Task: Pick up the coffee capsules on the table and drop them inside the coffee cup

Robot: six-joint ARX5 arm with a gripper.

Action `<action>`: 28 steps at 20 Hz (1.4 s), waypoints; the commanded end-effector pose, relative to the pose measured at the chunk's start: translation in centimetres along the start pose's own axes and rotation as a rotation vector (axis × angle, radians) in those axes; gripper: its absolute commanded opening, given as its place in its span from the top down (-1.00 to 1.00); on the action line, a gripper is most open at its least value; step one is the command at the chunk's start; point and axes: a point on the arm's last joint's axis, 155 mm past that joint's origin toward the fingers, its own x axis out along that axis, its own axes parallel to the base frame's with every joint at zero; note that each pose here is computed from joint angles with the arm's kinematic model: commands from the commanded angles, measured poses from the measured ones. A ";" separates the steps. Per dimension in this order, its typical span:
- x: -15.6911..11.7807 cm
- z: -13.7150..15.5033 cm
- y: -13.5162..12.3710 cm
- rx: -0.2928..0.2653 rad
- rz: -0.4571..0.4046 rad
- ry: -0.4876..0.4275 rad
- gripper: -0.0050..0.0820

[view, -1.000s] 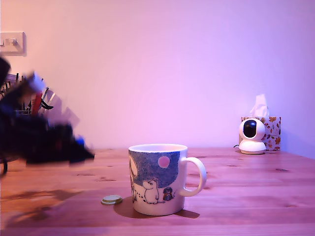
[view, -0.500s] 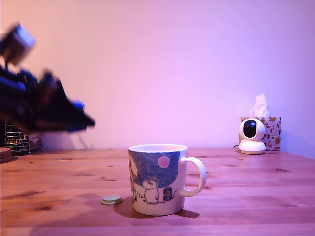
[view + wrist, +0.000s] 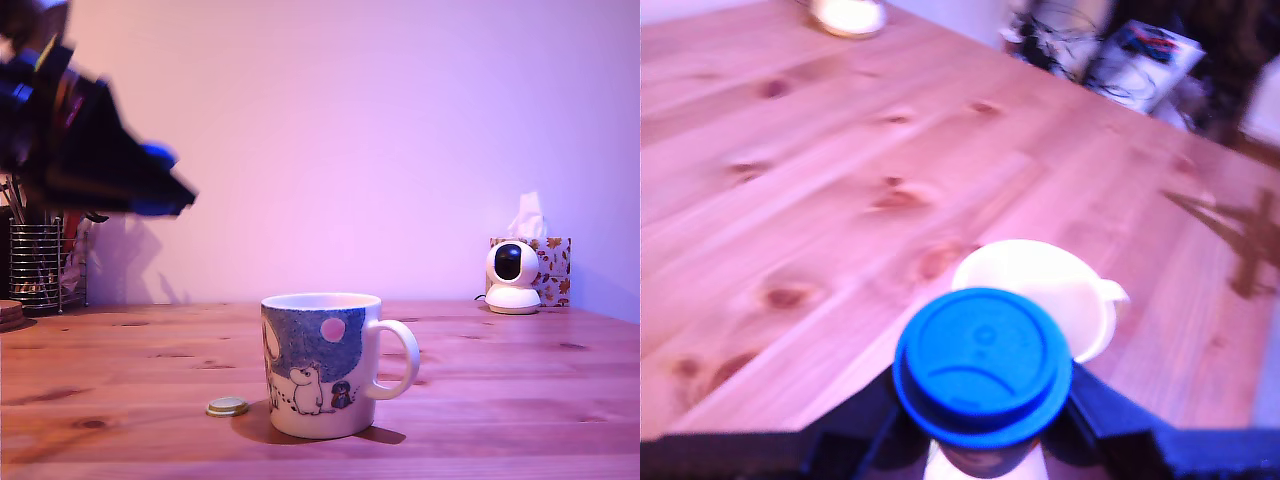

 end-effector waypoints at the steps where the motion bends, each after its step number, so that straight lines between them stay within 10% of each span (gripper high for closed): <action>1: 0.1 0.1 -0.6 0.044 -0.001 0.034 0.52; 11: 0.9 0.0 -2.2 0.187 0.056 0.153 0.52; 28: 6.6 -0.4 -3.2 0.201 0.001 0.280 0.52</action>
